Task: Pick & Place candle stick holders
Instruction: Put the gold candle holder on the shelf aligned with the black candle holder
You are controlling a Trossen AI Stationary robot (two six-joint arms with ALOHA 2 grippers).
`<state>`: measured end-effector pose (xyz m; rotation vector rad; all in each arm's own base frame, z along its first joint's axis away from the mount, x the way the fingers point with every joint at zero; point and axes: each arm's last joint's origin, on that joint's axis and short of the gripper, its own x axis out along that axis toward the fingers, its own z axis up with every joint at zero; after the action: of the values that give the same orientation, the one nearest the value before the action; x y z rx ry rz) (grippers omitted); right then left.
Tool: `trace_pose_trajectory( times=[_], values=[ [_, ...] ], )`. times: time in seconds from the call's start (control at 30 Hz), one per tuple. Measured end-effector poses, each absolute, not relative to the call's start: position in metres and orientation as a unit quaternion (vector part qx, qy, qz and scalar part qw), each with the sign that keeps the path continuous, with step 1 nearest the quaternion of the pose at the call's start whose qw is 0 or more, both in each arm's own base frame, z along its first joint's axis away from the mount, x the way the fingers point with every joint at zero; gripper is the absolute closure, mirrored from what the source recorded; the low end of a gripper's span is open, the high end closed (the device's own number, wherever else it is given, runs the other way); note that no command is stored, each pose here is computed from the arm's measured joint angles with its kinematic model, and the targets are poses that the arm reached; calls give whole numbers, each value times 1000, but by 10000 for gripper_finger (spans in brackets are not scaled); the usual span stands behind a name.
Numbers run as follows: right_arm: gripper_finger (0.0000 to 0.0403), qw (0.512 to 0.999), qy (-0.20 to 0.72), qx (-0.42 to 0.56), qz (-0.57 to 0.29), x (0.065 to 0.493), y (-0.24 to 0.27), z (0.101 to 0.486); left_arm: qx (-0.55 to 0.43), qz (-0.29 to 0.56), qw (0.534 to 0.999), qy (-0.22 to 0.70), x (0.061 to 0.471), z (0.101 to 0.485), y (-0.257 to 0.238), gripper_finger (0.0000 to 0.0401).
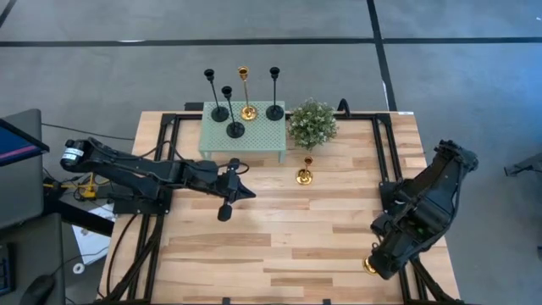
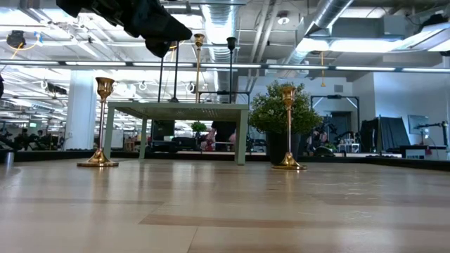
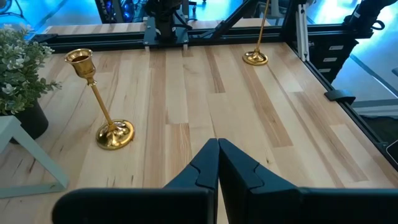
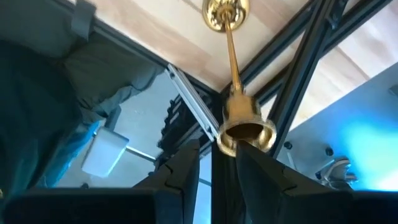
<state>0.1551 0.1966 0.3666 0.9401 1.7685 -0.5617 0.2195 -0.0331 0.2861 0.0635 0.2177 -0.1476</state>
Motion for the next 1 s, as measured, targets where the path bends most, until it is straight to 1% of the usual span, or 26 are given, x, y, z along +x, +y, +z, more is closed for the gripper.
trace_pose_trajectory(
  times=[0.13,0.4,0.83,1.0],
  values=[
    [305,508,733,390,-230,155,197,367,32,-74,991,109,219,286,-33,394],
    [305,540,713,383,-232,157,196,366,32,-74,991,109,220,286,-33,394],
    [305,538,713,384,-235,156,196,366,32,-74,991,109,219,286,-33,394],
    [305,511,724,395,-243,155,197,366,32,-73,991,109,219,286,-33,394]
  ],
)
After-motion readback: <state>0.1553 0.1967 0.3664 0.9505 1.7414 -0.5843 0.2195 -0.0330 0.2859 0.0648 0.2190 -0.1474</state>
